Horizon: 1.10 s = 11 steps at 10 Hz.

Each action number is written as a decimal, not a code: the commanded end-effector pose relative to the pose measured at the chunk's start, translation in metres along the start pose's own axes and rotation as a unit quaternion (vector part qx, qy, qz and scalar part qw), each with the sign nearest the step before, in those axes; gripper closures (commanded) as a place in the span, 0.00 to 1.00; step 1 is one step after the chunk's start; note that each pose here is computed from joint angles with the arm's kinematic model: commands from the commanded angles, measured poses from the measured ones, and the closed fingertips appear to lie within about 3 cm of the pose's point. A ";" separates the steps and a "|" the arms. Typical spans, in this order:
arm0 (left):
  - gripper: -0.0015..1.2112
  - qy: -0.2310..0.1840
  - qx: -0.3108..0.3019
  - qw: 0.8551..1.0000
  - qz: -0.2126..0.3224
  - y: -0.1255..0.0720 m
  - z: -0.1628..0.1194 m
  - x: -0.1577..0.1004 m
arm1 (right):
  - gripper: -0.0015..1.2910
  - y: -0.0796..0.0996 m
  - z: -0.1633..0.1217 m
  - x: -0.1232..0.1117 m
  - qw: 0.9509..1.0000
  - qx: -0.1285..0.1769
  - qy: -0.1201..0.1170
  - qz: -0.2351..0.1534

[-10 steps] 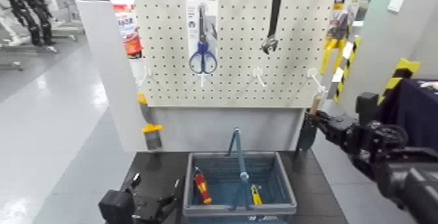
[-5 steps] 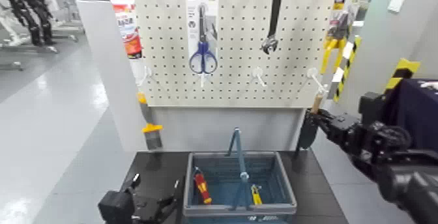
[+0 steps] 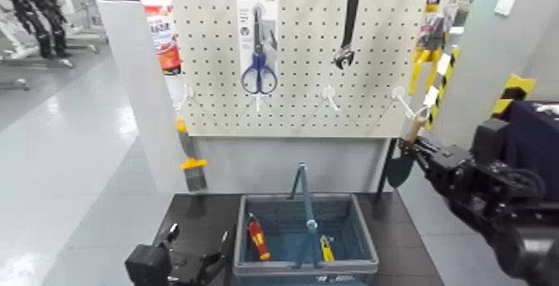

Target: Put the tool with the wooden handle into the crate.

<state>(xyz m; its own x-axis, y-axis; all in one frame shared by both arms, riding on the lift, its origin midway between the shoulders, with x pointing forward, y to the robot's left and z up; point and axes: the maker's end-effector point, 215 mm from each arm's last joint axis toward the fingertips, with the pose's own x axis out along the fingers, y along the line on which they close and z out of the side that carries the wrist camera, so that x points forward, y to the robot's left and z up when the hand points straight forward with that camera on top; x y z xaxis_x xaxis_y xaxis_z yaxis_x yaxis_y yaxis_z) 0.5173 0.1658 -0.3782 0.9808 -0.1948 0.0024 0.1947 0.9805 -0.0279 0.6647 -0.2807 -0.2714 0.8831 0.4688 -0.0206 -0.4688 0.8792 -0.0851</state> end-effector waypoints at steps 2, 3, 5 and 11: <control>0.11 0.002 0.000 1.000 0.000 0.000 -0.001 -0.001 | 0.98 0.024 0.021 -0.019 0.999 0.026 -0.019 0.000; 0.11 0.002 0.000 1.000 0.001 0.000 -0.001 -0.001 | 0.98 0.032 0.031 -0.023 0.999 0.036 -0.026 0.002; 0.11 0.003 0.000 1.000 0.001 0.000 -0.002 -0.002 | 0.98 0.044 0.041 -0.030 0.997 0.063 -0.035 0.006; 0.11 0.003 -0.001 1.000 0.000 -0.002 -0.002 -0.002 | 0.98 0.090 0.007 -0.023 0.985 0.165 -0.043 0.032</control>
<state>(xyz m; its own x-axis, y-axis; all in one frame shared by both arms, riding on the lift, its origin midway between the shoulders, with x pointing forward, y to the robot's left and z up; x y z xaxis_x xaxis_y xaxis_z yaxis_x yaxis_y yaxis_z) 0.5151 0.1650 -0.3804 0.9809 -0.1942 -0.0053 0.1940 0.9806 -0.0291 0.6021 -0.2179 -0.2667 0.8558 0.5127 0.0681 -0.5137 0.8274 0.2270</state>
